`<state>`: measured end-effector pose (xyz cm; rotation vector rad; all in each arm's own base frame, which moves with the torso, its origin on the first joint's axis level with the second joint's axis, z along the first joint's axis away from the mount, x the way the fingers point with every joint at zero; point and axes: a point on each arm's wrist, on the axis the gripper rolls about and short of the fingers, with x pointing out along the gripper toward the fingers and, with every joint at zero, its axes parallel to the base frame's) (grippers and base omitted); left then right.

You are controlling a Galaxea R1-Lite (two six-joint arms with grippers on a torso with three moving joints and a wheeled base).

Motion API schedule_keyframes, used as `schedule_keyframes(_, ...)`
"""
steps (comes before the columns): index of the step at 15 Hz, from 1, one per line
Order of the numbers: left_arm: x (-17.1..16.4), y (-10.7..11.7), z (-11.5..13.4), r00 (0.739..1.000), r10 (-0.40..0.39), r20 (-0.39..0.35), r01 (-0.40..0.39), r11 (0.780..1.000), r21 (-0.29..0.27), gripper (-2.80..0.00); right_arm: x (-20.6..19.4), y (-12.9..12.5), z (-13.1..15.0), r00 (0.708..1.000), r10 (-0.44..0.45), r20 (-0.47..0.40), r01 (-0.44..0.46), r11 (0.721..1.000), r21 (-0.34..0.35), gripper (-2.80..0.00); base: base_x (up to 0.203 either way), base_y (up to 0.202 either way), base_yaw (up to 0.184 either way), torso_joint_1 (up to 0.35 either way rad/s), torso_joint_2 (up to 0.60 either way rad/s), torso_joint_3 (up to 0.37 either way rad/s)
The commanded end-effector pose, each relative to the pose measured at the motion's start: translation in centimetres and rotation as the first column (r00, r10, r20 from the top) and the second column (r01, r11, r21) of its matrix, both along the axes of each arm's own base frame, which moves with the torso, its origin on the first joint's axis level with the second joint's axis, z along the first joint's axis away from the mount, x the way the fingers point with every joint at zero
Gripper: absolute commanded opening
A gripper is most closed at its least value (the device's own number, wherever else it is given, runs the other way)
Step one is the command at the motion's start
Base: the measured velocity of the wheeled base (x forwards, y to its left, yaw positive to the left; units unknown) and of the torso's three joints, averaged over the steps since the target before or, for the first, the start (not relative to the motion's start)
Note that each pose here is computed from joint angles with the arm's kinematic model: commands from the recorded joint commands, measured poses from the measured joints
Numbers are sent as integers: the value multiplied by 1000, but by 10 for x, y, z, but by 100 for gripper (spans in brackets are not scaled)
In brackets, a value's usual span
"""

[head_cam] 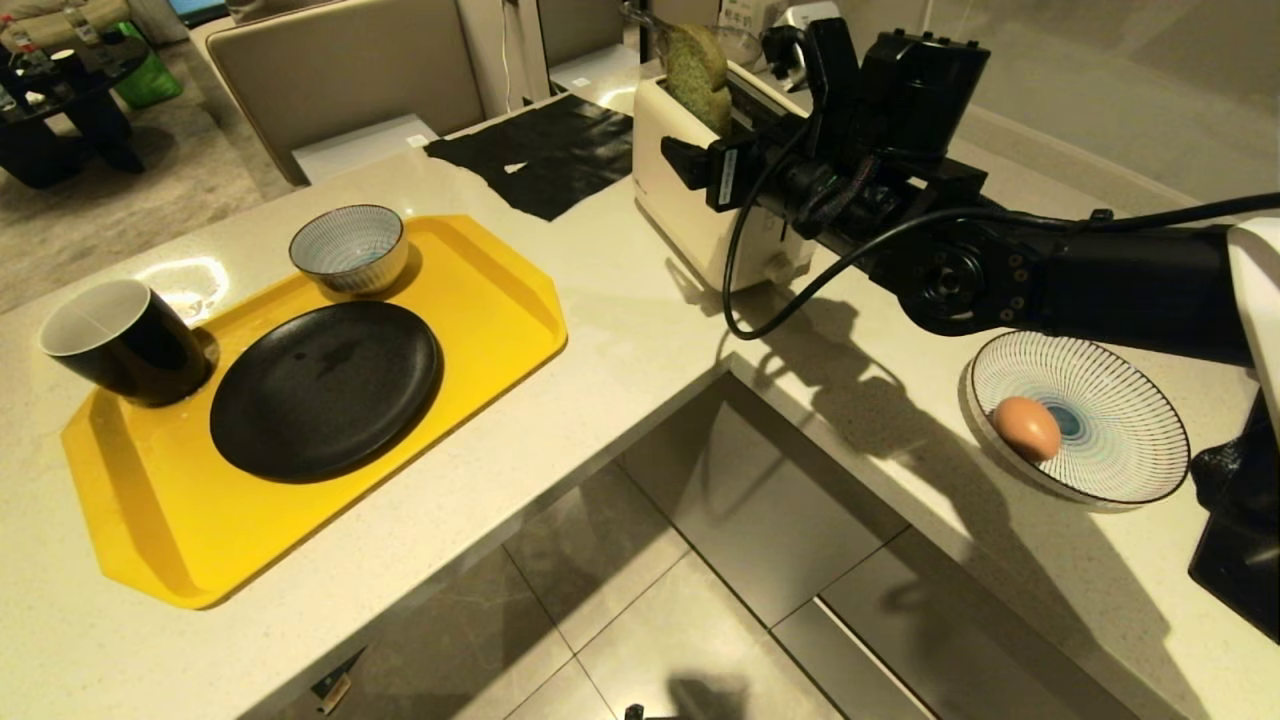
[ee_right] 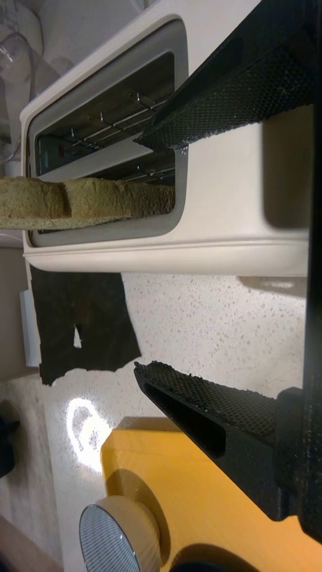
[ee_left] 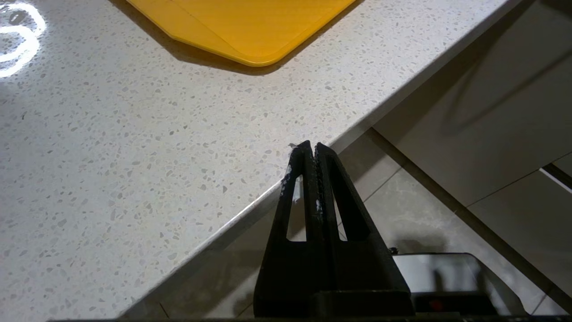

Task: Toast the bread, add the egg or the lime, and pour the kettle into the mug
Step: Put the baked bread on a plate

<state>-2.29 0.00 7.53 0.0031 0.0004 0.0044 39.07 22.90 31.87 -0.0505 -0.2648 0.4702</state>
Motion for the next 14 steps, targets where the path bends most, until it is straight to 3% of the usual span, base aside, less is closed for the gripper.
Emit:
schedule_keyframes(1, 0, 0, 0, 1000, 0, -1, 0, 1000, 0, -280, 4, 2, -6, 1000, -30, -10, 29, 999, -13, 0, 0, 0, 0, 0, 0, 0)
schedule_keyframes(6, 0, 0, 0, 1000, 0, -1, 0, 1000, 0, -280, 0, 0, 1, 999, -48, 16, 48, 999, 5, 0, 0, 0, 0, 0, 0, 0)
schedule_keyframes(14, 0, 0, 0, 1000, 1, -1, -1, 1000, 0, -280, -42, -24, 60, 988, -100, 115, 88, 991, 100, 0, 0, 0, 0, 0, 0, 0)
